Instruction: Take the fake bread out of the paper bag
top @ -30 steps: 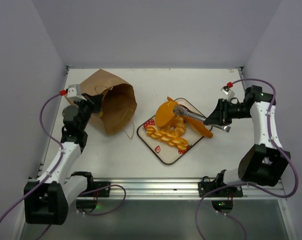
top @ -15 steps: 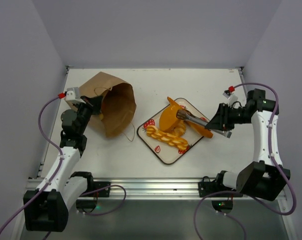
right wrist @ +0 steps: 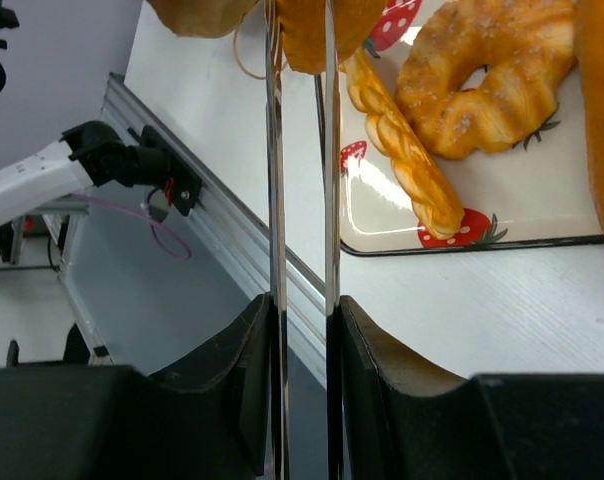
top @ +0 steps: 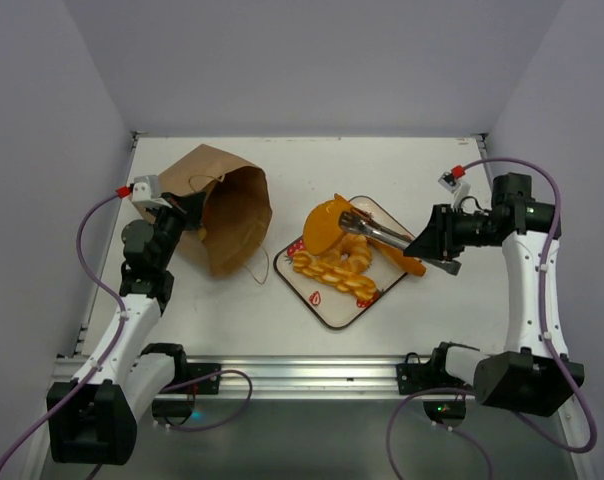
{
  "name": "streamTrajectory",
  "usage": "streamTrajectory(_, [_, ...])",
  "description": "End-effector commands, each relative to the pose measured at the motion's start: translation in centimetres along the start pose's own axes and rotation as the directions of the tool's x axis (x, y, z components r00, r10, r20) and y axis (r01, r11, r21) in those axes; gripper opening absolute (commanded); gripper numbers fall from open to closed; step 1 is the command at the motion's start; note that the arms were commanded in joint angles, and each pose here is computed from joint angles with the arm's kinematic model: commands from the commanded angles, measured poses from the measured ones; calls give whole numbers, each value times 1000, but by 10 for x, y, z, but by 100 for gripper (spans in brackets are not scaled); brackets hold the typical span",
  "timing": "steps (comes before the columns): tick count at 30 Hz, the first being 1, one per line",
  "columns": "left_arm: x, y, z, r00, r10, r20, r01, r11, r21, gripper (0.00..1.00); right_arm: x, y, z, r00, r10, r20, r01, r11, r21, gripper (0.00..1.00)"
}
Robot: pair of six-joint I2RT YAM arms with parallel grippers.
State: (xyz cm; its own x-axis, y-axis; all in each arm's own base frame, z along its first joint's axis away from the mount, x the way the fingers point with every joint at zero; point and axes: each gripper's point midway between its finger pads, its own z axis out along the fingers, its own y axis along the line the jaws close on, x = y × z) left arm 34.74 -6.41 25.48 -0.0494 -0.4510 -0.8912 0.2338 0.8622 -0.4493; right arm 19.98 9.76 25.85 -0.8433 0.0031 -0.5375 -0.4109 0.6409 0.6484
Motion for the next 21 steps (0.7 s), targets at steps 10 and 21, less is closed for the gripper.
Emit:
streamTrajectory(10, [-12,-1,-2,997,63,32,-63,998,-2,0,-14,28,-11,931,-330,-157,329,944,-35,0])
streamTrajectory(21, [-11,1,-4,997,72,25,-72,997,-7,0,19,38,1,801,-503,-324,508,858,-75,0])
